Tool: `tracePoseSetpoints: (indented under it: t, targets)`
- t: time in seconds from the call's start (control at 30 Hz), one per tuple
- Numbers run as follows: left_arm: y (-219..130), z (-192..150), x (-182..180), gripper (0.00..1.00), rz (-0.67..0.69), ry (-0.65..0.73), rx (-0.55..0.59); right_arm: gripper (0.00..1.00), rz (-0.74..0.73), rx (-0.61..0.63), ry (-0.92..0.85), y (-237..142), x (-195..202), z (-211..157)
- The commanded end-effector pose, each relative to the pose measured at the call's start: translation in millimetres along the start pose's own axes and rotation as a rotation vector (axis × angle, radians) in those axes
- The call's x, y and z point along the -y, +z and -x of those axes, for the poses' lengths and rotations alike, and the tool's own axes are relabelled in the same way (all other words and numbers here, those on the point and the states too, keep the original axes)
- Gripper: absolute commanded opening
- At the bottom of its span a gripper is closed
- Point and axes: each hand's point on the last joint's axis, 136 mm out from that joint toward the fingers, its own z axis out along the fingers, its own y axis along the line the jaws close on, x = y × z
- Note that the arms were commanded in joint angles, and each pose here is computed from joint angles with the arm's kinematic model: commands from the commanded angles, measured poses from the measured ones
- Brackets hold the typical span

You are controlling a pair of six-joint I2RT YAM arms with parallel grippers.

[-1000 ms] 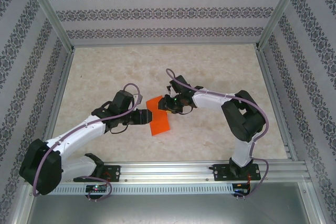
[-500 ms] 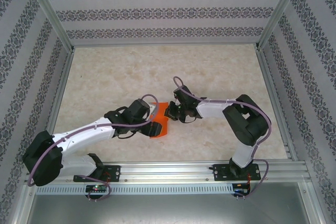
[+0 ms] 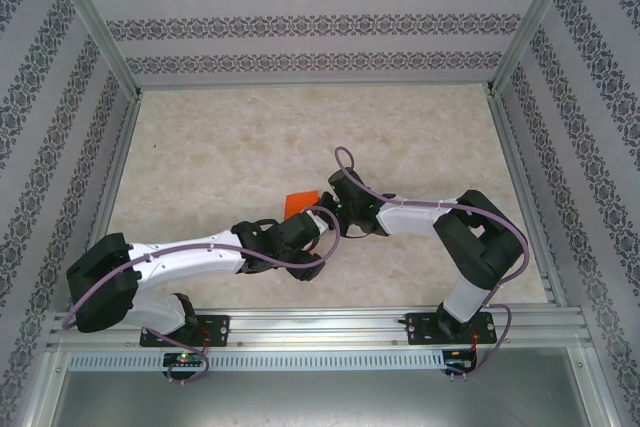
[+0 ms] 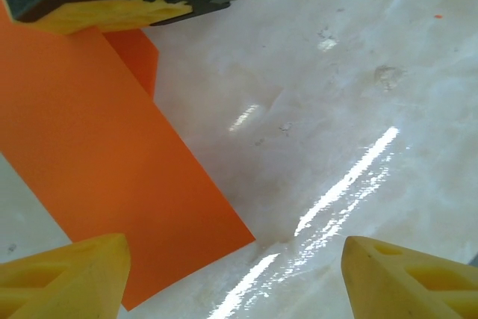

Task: Fold a paper plane with a square sheet of paper (pick it up from the middle)
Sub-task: Third fold the triangle at the center of the table.

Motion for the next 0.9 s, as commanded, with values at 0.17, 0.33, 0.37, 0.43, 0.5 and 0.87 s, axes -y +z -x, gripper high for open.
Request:
tracePoseSetpoints:
  t: [0.17, 0.33, 0.37, 0.43, 0.5, 0.87]
  targets:
    - [4, 4, -9, 0.64, 0.091, 0.048, 0.015, 0.10, 0.020, -0.001, -0.004, 3, -7, 1]
    - [1, 9, -9, 0.46, 0.092, 0.043, 0.038, 0.12, -0.001, -0.002, -0.018, 2, -5, 1]
    - [0, 9, -8, 0.44, 0.088, 0.042, 0.041, 0.12, -0.002, -0.001, -0.019, 1, -5, 2]
    - [-2, 10, -8, 0.37, 0.084, 0.041, 0.047, 0.13, -0.005, -0.001, -0.025, 0, -5, 2]
    - [-3, 9, -8, 0.32, 0.082, 0.039, 0.051, 0.14, -0.014, 0.000, -0.033, -1, -4, 2]
    - [-9, 10, -16, 0.00, 0.113, 0.042, 0.060, 0.27, -0.034, 0.025, -0.078, -15, -3, 8]
